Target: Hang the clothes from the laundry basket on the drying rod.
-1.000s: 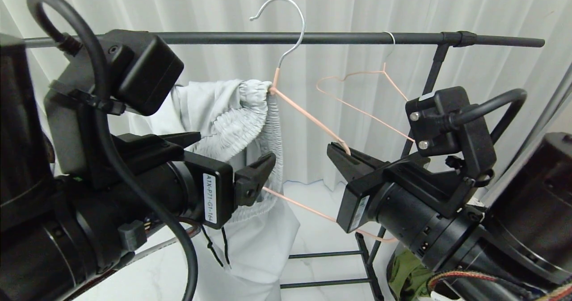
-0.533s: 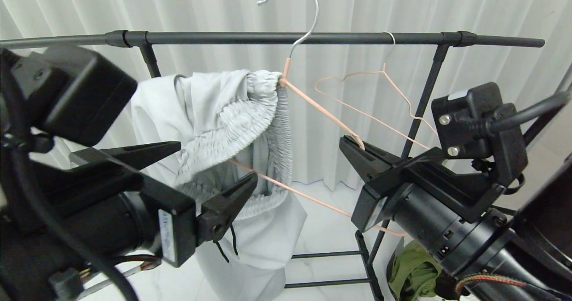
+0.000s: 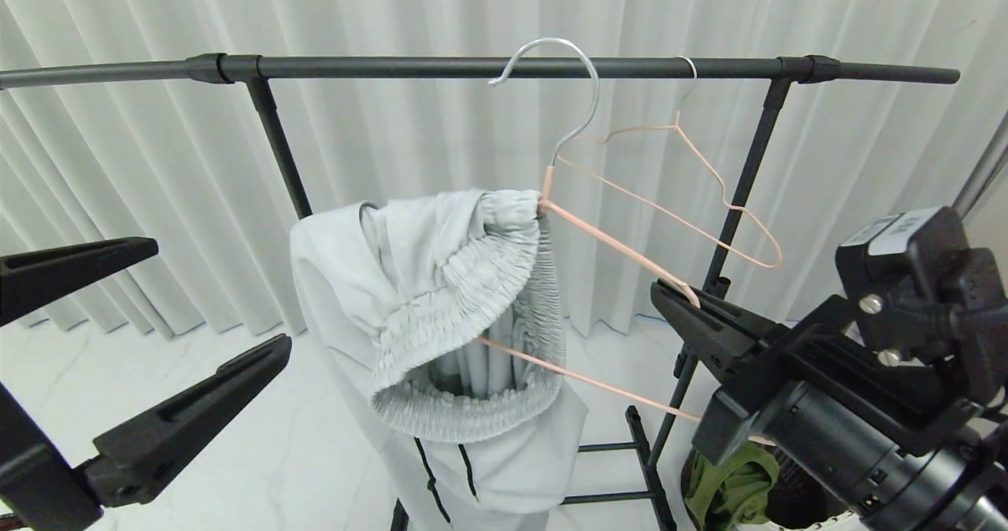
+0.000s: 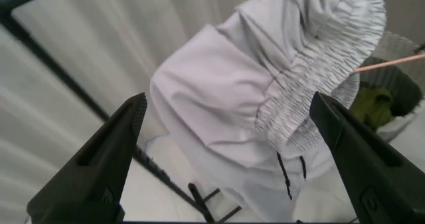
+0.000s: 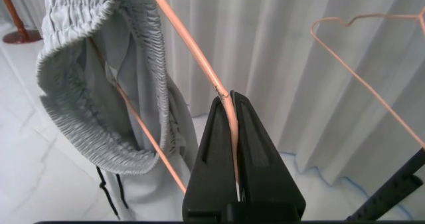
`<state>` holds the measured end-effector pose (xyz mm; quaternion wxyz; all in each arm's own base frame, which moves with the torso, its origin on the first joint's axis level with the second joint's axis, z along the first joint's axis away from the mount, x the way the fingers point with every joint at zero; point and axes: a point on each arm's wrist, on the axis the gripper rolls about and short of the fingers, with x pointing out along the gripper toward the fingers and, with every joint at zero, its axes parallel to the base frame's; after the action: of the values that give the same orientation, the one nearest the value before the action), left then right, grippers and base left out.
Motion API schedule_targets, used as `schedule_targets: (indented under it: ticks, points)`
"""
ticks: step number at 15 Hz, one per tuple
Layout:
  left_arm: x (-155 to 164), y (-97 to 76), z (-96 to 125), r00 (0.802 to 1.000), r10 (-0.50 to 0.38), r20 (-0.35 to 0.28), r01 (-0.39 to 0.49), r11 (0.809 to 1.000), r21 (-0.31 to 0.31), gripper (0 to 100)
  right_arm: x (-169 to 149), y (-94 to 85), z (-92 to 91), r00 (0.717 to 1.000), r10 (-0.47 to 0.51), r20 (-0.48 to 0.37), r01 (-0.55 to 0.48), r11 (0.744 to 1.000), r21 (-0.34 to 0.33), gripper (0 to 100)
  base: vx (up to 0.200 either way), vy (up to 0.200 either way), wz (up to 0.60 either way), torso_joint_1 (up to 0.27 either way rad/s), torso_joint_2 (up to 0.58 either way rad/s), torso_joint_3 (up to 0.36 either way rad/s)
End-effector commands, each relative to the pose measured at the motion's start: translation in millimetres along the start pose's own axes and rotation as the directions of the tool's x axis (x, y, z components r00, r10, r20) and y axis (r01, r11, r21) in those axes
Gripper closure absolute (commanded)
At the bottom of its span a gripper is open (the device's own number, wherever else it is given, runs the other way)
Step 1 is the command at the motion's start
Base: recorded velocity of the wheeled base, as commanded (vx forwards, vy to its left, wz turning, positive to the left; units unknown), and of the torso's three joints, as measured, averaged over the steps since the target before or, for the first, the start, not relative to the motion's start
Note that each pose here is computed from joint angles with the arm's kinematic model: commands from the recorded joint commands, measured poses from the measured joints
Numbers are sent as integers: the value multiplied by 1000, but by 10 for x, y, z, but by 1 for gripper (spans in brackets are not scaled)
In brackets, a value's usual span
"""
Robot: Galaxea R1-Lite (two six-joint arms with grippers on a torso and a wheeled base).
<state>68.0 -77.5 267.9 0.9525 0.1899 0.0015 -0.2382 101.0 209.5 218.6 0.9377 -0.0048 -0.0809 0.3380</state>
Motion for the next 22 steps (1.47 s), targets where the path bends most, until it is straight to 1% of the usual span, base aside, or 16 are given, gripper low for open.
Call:
schedule_targets:
  ticks: [1, 2, 3, 4, 5, 6, 8, 9, 10, 11, 12, 14, 16, 17, 19, 22]
  points:
    - [31, 84, 36, 1000, 2, 14, -2, 1000, 28, 0, -109, -58, 60, 1000, 11, 24, -10, 1000, -12, 100, 0, 0, 0, 0, 0, 0]
    - [52, 90, 33, 1000, -13, 14, 12, 999, 44, 0, -133, -69, 71, 999, 21, 30, -20, 1000, -18, 100, 0, 0, 0, 0, 0, 0]
    - [105, 116, 34, 998, -58, 20, 56, 996, 72, 0, -201, -95, 63, 998, 48, 33, -47, 998, -35, 100, 0, 0, 0, 0, 0, 0]
    - [177, 137, 28, 994, -105, 20, 103, 991, 81, 0, -254, -115, 20, 998, 56, 20, -55, 997, -53, 100, 0, 0, 0, 0, 0, 0]
    - [240, 147, 23, 991, -133, 15, 131, 987, 93, 0, -287, -123, -16, 998, 60, 7, -59, 996, -66, 100, 0, 0, 0, 0, 0, 0]
    - [299, 149, 40, 985, -169, 18, 166, 978, 126, 0, -310, -122, -32, 998, 65, 2, -65, 995, -74, 100, 0, 0, 0, 0, 0, 0]
    - [398, 130, 76, 967, -253, 33, 246, 957, 152, 0, -331, -91, -32, 996, 85, 2, -84, 993, -86, 100, 0, 0, 0, 0, 0, 0]
    - [465, 102, 77, 948, -316, 37, 306, 938, 162, 0, -342, -77, -48, 995, 95, -4, -95, 991, -94, 100, 0, 0, 0, 0, 0, 0]
    - [497, 80, 65, 933, -357, 38, 346, 923, 171, 0, -356, -76, -68, 995, 103, -10, -104, 989, -104, 100, 0, 0, 0, 0, 0, 0]
    - [535, 49, 25, 919, -394, 27, 384, 907, 169, 0, -376, -80, -101, 993, 114, -20, -115, 985, -126, 100, 0, 0, 0, 0, 0, 0]
    - [595, 18, -17, 910, -415, 5, 409, 898, 164, 0, -408, -86, -110, 993, 120, -22, -122, 982, -141, 100, 0, 0, 0, 0, 0, 0]
    - [680, -14, -52, 903, -429, -23, 427, 891, 153, 0, -438, -72, -108, 991, 134, -21, -135, 980, -148, 100, 0, 0, 0, 0, 0, 0]
    - [704, -55, -110, 877, -480, -32, 479, 866, 143, 0, -454, -59, -101, 989, 144, -17, -145, 976, -164, 100, 0, 0, 0, 0, 0, 0]
    - [758, -85, -165, 858, -510, -51, 512, 849, 130, 0, -475, -20, -95, 986, 166, -15, -167, 972, -167, 100, 0, 0, 0, 0, 0, 0]
    - [852, -112, -183, 852, -519, -74, 524, 843, 120, 0, -495, 12, -94, 982, 186, -15, -185, 965, -184, 100, 0, 0, 0, 0, 0, 0]
    - [881, -128, -207, 846, -525, -86, 532, 839, 112, 0, -504, 27, -92, 981, 195, -14, -194, 961, -195, 100, 0, 0, 0, 0, 0, 0]
